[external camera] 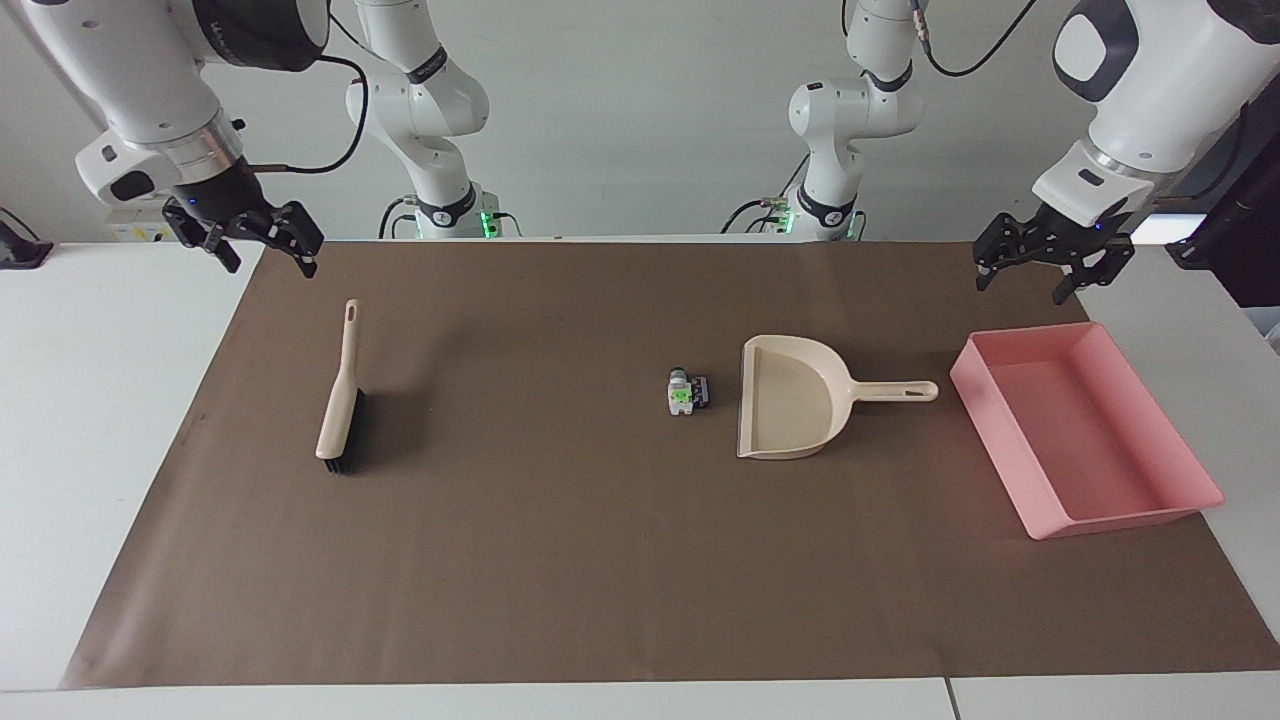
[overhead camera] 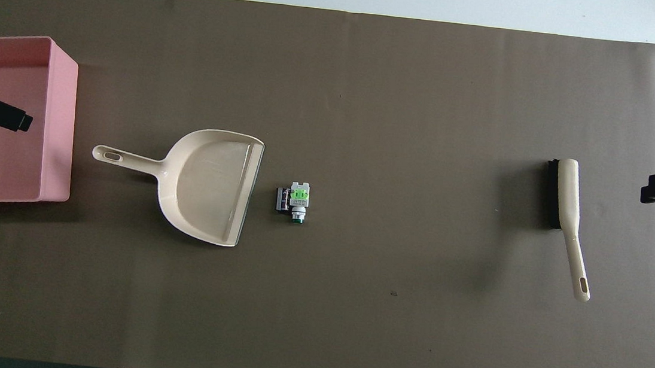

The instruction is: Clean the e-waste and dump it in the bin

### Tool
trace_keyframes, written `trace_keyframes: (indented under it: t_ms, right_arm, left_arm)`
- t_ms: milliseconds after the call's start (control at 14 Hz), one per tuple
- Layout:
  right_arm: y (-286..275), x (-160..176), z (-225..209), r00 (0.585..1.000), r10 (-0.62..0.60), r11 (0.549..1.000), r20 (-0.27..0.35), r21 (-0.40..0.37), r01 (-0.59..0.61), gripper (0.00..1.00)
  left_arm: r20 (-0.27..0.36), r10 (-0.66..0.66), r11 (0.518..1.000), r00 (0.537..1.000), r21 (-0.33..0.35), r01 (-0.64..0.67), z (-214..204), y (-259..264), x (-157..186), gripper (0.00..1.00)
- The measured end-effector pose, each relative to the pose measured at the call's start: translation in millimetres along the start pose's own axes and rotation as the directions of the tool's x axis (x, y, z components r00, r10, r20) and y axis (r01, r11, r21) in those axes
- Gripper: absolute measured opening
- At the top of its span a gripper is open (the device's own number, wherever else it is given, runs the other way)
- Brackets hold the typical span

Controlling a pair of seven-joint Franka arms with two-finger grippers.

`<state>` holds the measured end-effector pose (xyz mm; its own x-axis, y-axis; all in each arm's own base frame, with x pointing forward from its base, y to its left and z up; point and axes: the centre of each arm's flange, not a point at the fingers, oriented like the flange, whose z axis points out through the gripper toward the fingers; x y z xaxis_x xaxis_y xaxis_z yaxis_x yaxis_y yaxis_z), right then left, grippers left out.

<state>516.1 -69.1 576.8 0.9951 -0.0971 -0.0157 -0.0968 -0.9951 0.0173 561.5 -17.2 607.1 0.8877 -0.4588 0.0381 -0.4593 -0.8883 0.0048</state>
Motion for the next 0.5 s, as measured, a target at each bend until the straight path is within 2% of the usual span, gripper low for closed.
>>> trace_keyframes:
  t_ms: [143, 214, 357, 500]
  right_arm:
    - [9.7, -17.9, 54.5, 0.999, -0.035, 0.999, 0.012, 0.007, 0.035, 1.0]
    - [13.0, -26.7, 80.5, 0.999, -0.044, 0.999, 0.028, 0.01, 0.044, 1.0]
    - [19.8, -36.2, 130.1, 0.997, -0.065, 0.998, 0.045, 0.015, 0.065, 1.0]
    - [20.6, -43.2, 179.7, 0.995, -0.088, 0.996, 0.037, 0.015, 0.088, 1.0]
  left_arm:
    - [-0.029, 0.19, 0.982, 0.981, 0.016, -0.189, 7.9, -0.1, 5.1, 0.99]
    - [-0.042, 0.298, 0.954, 0.954, 0.031, -0.297, 12.4, 1.3, 8.2, 1.0]
    - [-0.057, 0.473, 0.881, 0.879, 0.062, -0.469, 27.6, 15.5, 18.0, 1.0]
    - [-0.064, 0.616, 0.787, 0.785, 0.086, -0.611, 54.5, 49.9, 32.3, 1.0]
